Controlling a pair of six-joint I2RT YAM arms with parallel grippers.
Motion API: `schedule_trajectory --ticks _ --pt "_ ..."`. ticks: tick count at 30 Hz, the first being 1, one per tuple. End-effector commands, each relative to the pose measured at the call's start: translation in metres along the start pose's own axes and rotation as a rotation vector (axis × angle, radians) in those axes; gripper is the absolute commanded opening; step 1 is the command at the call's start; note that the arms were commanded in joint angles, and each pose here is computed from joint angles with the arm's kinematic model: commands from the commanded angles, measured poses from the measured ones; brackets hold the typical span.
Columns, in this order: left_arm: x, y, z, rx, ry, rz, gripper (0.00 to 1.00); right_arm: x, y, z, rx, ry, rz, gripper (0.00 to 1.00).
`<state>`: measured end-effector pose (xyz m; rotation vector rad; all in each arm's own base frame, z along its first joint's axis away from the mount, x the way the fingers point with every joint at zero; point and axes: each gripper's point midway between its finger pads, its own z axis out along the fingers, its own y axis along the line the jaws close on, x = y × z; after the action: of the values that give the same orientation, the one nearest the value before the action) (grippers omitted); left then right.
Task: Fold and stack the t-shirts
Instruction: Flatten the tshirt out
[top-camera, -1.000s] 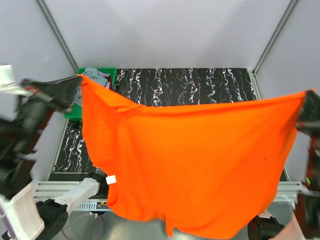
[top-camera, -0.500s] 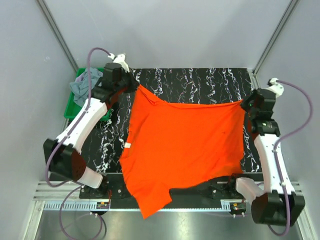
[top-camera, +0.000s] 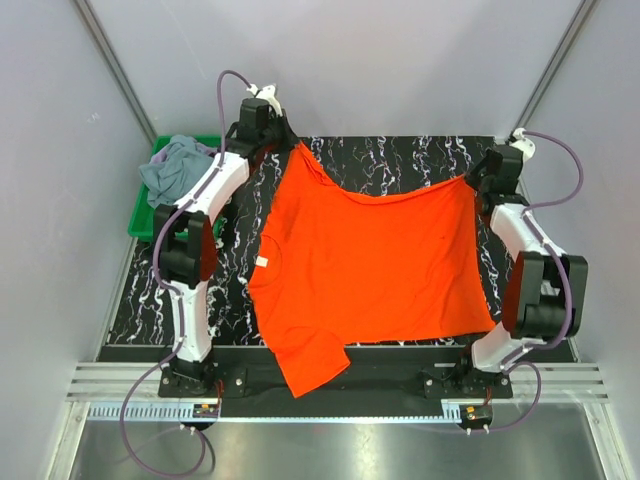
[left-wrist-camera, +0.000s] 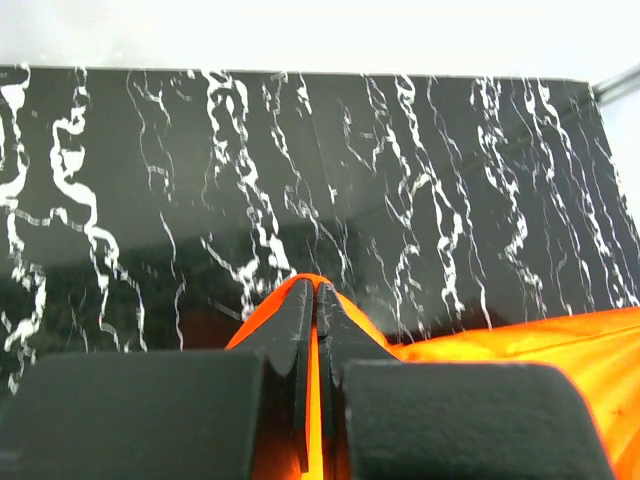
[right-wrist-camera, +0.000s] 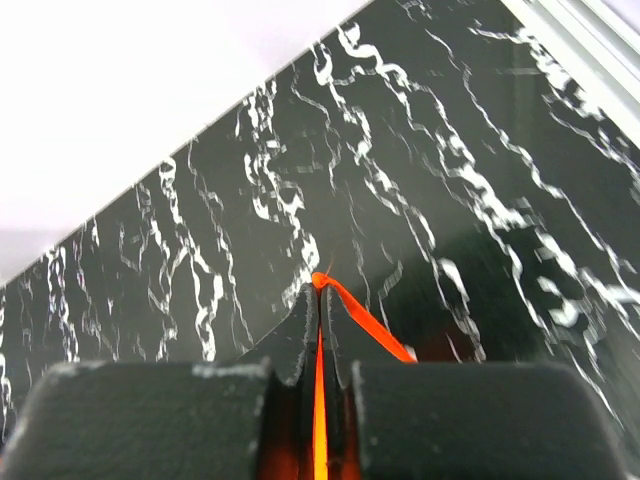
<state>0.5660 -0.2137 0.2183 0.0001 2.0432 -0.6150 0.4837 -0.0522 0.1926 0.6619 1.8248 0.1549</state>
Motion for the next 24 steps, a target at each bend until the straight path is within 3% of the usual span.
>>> schedule_trajectory --ticks 1,10,24 --pt "-0.053 -0.016 0.003 0.060 -0.121 -0.006 0.00 -0.053 0.030 0.022 -0.104 -0.128 0.032 0.00" --pt "-0.070 0.028 0.028 0.010 -0.144 -0.082 0.00 -0.042 0.027 0.087 -0.128 -0.051 0.042 0.00" --pt "-0.048 0.027 0.006 0.071 -0.023 -0.279 0.00 -0.043 0.009 0.102 -0.104 0.007 0.057 0.00"
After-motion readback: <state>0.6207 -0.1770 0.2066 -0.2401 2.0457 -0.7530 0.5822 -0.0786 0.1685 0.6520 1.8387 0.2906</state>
